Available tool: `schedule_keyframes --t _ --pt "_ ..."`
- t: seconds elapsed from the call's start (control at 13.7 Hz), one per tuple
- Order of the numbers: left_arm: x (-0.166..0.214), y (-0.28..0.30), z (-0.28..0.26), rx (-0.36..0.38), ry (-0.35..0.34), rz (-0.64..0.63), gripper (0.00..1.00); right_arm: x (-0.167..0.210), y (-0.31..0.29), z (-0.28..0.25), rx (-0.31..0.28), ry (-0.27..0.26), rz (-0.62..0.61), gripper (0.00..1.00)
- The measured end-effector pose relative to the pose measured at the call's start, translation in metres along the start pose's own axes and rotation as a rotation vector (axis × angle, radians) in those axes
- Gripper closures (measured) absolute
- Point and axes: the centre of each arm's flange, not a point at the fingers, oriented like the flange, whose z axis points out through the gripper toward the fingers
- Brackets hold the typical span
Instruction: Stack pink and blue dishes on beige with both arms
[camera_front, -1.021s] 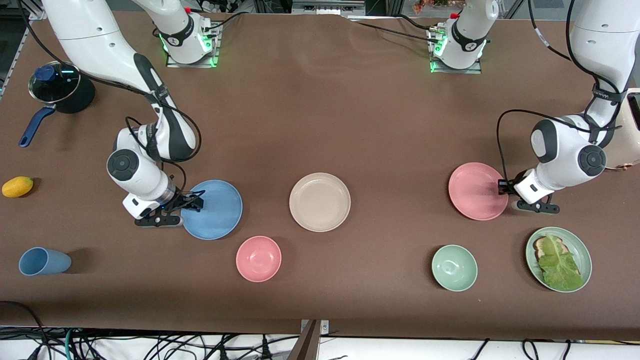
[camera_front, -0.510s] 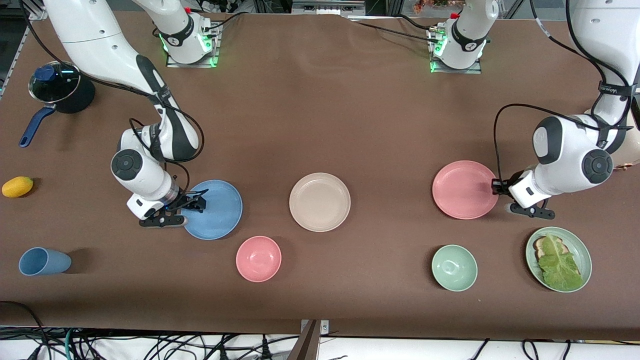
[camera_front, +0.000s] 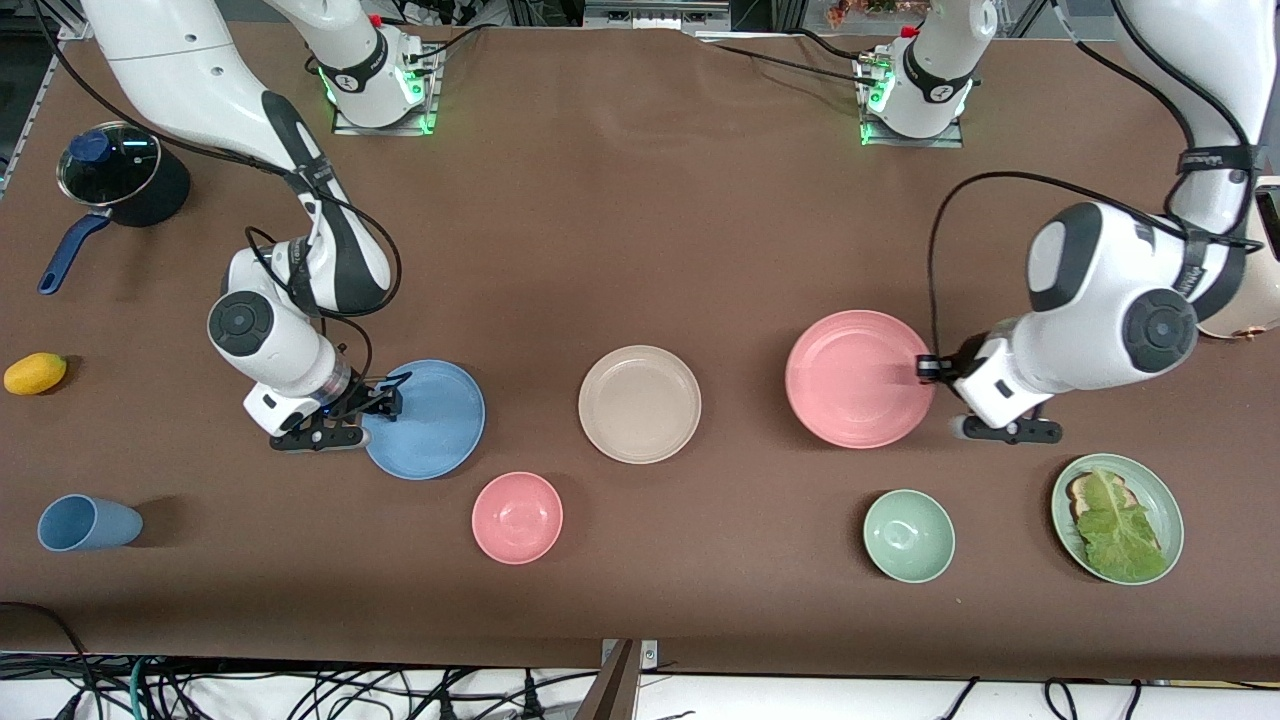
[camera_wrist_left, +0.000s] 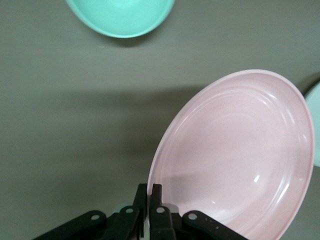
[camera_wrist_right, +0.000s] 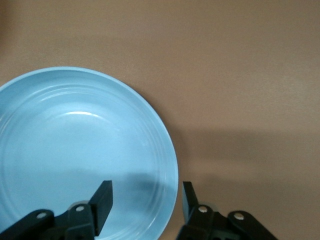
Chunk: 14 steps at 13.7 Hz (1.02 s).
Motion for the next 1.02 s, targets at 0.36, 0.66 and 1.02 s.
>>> schedule_keyframes --t 0.36,0.66,1.02 --pt "0.002 0.151 0.053 -0.048 -0.019 -0.073 0.94 -0.007 0.001 0.016 -0.002 -0.030 0.002 0.39" --pt "0.009 0.217 0.117 -0.111 0.030 -0.098 0.94 -0.008 0.019 0.027 -0.002 -0.035 -0.012 0.41" --pt "0.007 0.228 0.157 -0.078 0.024 -0.092 0.94 -0.009 0.028 0.033 0.002 -0.039 -0.006 0.74"
